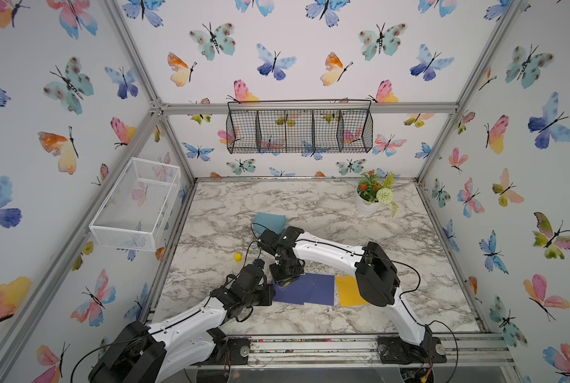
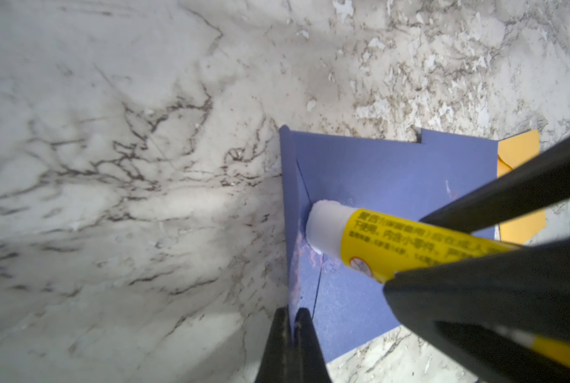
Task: Seal the envelope with a glue stick
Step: Apply the envelope at the center of the board.
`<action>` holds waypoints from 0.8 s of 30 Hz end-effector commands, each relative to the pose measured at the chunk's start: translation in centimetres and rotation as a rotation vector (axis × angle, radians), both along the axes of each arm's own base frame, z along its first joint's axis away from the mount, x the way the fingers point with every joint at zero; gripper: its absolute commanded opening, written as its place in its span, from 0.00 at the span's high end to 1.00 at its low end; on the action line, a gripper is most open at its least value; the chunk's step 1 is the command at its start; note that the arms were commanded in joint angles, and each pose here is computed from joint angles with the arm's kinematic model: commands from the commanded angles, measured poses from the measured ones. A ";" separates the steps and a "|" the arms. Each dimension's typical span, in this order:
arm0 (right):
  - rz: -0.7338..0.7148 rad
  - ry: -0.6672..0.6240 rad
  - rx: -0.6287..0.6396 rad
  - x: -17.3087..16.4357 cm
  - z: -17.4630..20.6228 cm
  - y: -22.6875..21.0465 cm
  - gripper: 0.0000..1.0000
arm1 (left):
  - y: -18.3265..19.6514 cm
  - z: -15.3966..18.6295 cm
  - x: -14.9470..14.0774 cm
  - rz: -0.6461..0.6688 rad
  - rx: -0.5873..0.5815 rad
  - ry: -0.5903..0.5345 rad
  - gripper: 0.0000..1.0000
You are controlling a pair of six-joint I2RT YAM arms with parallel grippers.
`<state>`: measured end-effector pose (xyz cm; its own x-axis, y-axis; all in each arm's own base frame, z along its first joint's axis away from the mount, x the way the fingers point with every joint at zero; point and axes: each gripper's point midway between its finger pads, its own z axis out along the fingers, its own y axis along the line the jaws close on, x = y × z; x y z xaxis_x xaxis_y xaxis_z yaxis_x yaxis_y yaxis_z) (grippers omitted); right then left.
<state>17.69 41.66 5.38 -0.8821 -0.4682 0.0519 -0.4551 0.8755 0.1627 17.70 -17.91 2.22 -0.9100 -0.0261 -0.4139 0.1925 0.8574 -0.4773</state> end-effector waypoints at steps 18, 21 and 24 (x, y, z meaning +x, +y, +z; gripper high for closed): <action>0.034 -0.019 -0.258 -0.1 -2.8 -4.3 0.98 | 0.3 -0.3 -0.4 -0.007 0.005 0.008 1.00; 0.045 -0.009 -0.260 -0.3 -2.8 -4.3 0.98 | 0.2 -0.3 -0.3 -0.008 0.004 0.007 1.00; 0.049 0.034 -0.195 -1.0 -2.7 -3.2 0.98 | 0.2 -0.3 -0.4 -0.008 0.004 0.009 1.00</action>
